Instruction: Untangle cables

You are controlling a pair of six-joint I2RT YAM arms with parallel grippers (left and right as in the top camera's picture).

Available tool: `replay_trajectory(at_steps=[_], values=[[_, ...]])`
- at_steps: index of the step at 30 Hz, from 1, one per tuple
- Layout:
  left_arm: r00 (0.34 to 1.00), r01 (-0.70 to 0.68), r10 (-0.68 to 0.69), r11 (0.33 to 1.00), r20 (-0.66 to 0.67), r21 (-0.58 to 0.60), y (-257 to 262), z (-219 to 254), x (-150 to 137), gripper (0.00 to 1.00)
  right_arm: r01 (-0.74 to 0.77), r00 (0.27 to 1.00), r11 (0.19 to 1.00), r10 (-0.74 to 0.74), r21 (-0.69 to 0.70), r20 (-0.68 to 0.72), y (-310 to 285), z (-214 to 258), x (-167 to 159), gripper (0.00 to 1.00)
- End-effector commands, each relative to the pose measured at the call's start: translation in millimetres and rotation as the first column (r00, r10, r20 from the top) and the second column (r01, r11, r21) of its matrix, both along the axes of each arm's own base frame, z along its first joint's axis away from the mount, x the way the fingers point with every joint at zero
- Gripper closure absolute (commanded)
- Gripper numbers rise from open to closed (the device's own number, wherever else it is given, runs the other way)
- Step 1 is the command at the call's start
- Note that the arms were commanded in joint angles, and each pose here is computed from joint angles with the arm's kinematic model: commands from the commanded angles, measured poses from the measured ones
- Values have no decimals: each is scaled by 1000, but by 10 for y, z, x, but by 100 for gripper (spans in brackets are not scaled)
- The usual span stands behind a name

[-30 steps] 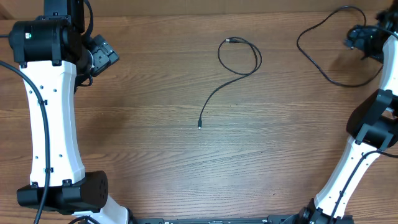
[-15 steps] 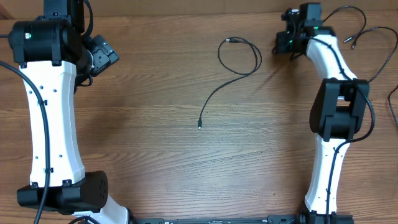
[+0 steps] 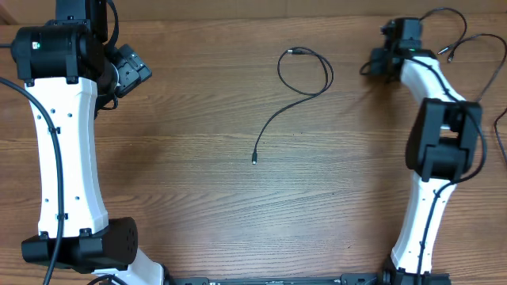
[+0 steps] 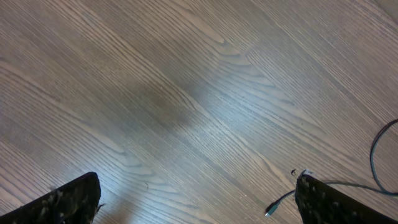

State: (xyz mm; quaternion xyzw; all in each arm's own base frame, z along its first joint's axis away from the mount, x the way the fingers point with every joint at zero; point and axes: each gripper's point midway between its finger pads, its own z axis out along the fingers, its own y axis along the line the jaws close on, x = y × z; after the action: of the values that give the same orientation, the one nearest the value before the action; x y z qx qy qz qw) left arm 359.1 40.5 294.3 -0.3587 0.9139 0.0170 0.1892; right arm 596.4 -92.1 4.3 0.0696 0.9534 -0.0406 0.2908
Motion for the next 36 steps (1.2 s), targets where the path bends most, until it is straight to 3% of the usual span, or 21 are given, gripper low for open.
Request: replay_trajectory(at_steps=[1,3,7,11,13,15,16,22,26,31,36], values=[[1000,1,-1,1000,-3,8,-7,-12,17,0,285,956,958,-285,-5,-73,-848,-237,-408,96],[1000,1,-1,1000,-3,8,-7,-12,17,1,333,941,942,-329,34,-82,-1019,-176,-471,96],[1000,1,-1,1000,-3,8,-7,-12,17,0,287,958,945,-280,156,-69,-980,193,-394,94],[1000,1,-1,1000,-3,8,-7,-12,17,0,192,980,951,-197,243,-5,-659,881,-244,67],[1000,1,-1,1000,-3,8,-7,-12,17,0,120,992,947,-129,299,9,-351,1155,-221,61],[1000,1,-1,1000,-2,8,-7,-12,17,1,30,999,930,-40,365,20,61,1377,-220,61],[1000,1,-1,1000,-3,8,-7,-12,17,0,-65,998,902,64,427,17,561,1460,-247,66],[1000,1,-1,1000,-2,8,-7,-11,18,0,-241,956,866,290,438,-46,1868,1174,-404,92],[1000,1,-1,1000,-3,8,-7,-12,17,0,-336,926,855,376,395,-27,2470,881,-463,93],[1000,1,-1,1000,-2,8,-7,-11,18,0,-405,909,871,416,279,22,2924,544,-489,94],[1000,1,-1,1000,-3,8,-7,-12,17,0,-475,878,841,473,258,72,3316,403,-587,95]])
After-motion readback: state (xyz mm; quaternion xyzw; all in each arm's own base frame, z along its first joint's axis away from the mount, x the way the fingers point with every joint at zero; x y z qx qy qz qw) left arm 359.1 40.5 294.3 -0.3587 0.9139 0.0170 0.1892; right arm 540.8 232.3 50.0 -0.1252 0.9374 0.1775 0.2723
